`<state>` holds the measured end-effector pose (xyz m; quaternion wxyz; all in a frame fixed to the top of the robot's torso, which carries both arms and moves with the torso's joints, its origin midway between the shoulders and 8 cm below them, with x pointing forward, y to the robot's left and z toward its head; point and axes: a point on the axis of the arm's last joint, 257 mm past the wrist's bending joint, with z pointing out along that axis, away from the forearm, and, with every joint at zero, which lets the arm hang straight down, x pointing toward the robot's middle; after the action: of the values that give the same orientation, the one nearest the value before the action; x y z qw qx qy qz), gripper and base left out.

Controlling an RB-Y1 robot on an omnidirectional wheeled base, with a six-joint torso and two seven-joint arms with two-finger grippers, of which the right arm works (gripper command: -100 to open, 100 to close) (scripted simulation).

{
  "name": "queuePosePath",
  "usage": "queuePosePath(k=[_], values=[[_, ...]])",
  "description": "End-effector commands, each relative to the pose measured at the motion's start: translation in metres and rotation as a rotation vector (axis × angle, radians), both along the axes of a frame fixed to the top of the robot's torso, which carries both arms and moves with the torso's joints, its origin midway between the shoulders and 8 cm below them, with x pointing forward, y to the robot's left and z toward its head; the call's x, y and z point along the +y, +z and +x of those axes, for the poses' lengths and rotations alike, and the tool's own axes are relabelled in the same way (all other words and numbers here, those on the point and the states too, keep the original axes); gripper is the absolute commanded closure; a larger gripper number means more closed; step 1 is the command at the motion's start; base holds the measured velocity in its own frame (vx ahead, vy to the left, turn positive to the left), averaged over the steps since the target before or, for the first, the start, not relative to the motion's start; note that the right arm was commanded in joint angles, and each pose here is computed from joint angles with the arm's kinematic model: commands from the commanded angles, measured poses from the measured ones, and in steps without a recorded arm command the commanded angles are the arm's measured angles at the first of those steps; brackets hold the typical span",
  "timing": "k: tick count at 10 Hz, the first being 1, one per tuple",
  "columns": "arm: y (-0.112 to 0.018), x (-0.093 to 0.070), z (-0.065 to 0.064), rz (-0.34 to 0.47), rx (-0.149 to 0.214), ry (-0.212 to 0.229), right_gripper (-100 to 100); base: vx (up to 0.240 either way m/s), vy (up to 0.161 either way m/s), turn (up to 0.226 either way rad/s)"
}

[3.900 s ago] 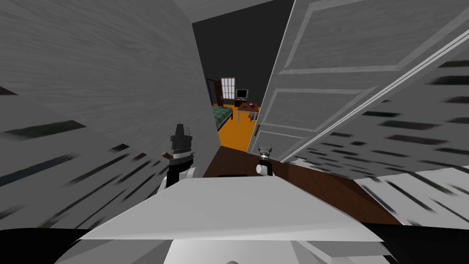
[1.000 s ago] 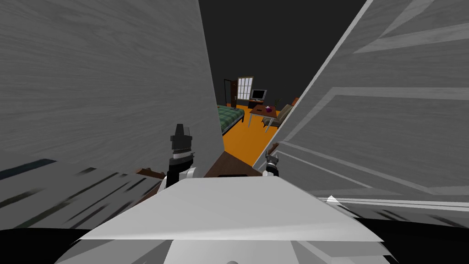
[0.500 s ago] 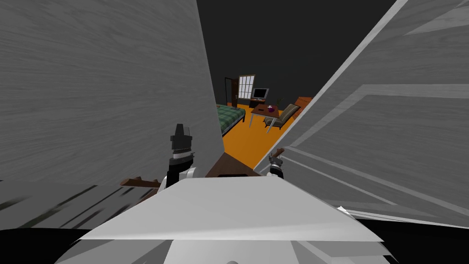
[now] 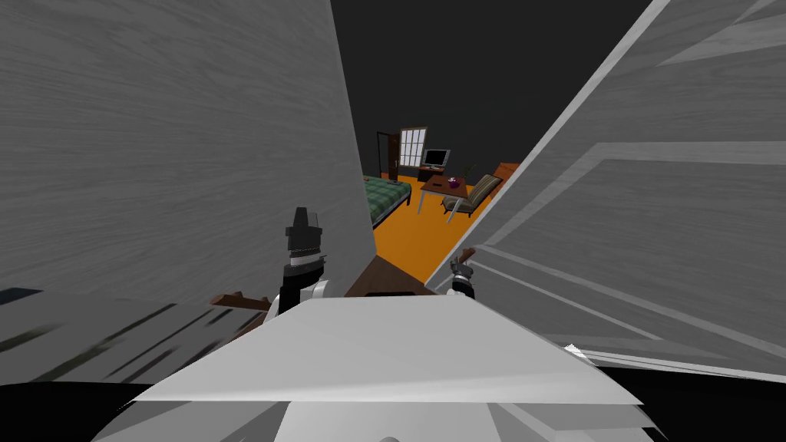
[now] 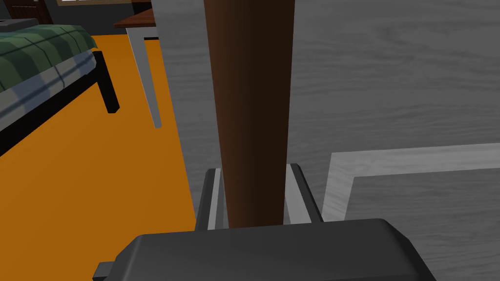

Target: Pull the door open

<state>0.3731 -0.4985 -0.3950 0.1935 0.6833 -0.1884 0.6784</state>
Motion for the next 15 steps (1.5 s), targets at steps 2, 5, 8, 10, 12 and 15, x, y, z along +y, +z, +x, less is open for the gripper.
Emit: queuePosePath(k=[2,5,8,10,12,15], values=[[0.001,0.01,0.005,0.0,-0.003,0.036,100,-0.154,-0.002,0.057],[0.002,0.023,0.012,0.001,-0.005,0.086,100,-0.215,-0.01,0.067],[0.003,0.04,0.019,0.004,-0.008,0.142,100,-0.219,-0.002,0.052],[0.004,0.048,0.022,0.006,-0.008,0.171,100,-0.213,0.0,0.062],[-0.001,0.054,0.02,0.009,0.001,0.189,100,-0.113,0.004,0.033],[0.001,0.065,0.021,0.006,-0.003,0.236,100,-0.213,-0.023,0.065]])
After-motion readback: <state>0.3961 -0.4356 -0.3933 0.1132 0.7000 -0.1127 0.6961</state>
